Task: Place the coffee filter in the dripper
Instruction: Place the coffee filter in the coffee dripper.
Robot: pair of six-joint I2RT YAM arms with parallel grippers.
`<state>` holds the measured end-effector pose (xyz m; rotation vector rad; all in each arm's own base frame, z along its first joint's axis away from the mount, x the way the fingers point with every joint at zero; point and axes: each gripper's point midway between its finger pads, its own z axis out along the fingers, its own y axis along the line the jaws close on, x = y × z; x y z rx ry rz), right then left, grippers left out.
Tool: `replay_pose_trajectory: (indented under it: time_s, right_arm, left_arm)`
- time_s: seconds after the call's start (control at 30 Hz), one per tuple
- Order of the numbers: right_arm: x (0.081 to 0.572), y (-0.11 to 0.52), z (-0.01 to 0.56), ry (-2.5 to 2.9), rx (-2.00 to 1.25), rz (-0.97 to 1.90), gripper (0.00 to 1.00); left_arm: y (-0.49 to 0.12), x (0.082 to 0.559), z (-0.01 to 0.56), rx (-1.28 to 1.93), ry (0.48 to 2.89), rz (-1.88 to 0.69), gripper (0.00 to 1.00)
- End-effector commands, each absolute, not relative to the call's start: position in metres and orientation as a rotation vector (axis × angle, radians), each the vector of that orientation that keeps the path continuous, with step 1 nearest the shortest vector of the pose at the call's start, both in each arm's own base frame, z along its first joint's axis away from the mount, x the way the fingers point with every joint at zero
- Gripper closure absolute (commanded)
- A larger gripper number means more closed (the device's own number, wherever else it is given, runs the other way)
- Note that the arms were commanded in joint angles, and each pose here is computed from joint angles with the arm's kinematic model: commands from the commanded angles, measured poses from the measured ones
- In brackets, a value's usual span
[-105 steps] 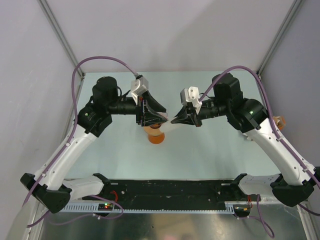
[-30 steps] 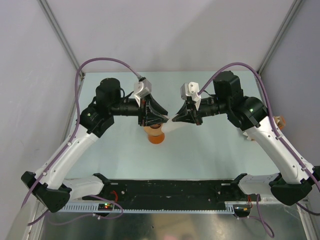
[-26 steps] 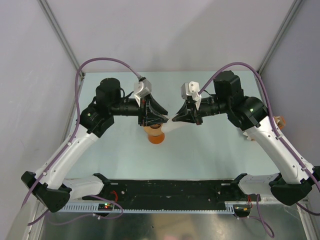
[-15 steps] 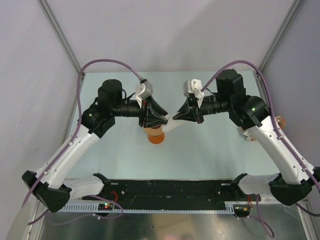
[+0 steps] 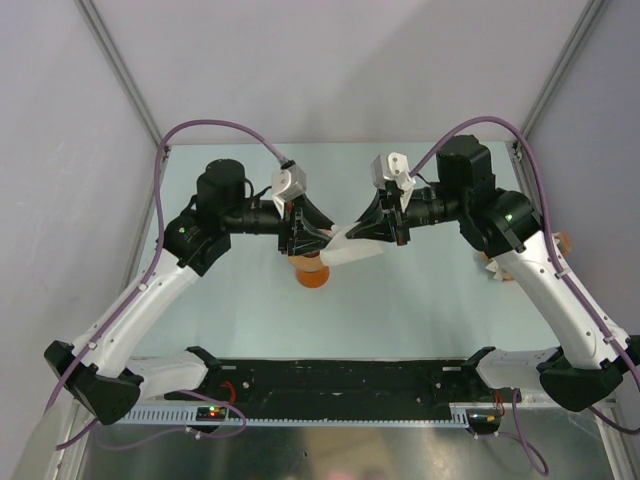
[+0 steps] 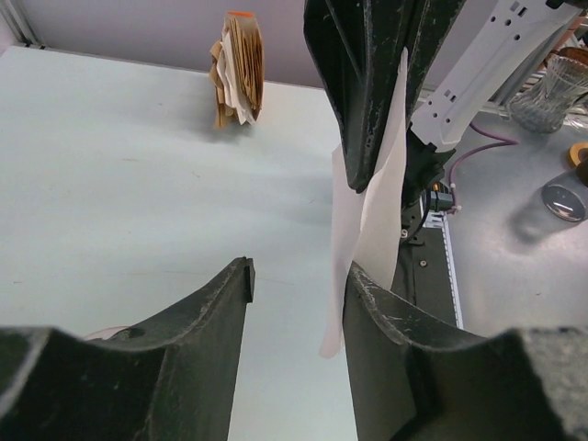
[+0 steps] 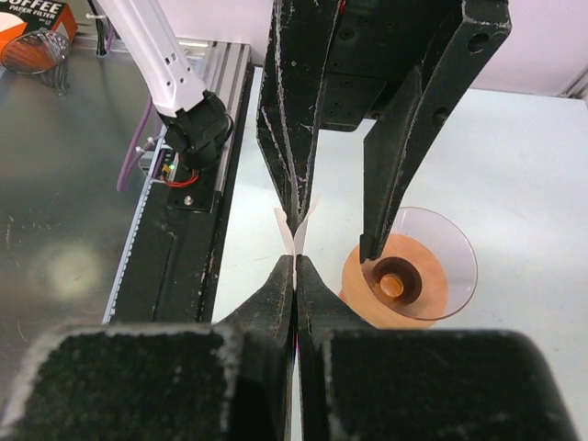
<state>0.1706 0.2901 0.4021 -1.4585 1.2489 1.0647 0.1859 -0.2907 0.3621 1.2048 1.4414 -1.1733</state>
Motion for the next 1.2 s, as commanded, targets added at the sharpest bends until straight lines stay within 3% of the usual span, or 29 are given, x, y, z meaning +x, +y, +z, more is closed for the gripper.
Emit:
replay_pose_trajectory:
  time_s: [0.0, 0.8, 1.17]
  right_arm:
    - [0.166, 0.292, 0.427, 1.164, -1.431, 1.086, 1.0]
    - [0.176, 0.283, 0.467, 1.096, -1.269, 1.192, 1.0]
    - [0.177, 0.285, 0.464, 1.109, -1.277, 1.214, 1.0]
  left_arm:
    - [-0.294, 0.188, 0.384, 1.235, 1.315, -1.15, 0.51]
    - [-0.301, 0.193, 0.399, 1.129, 1.132, -1.236, 0.41]
    - [-0.307, 0.194, 0.411, 1.093, 1.134, -1.262, 0.53]
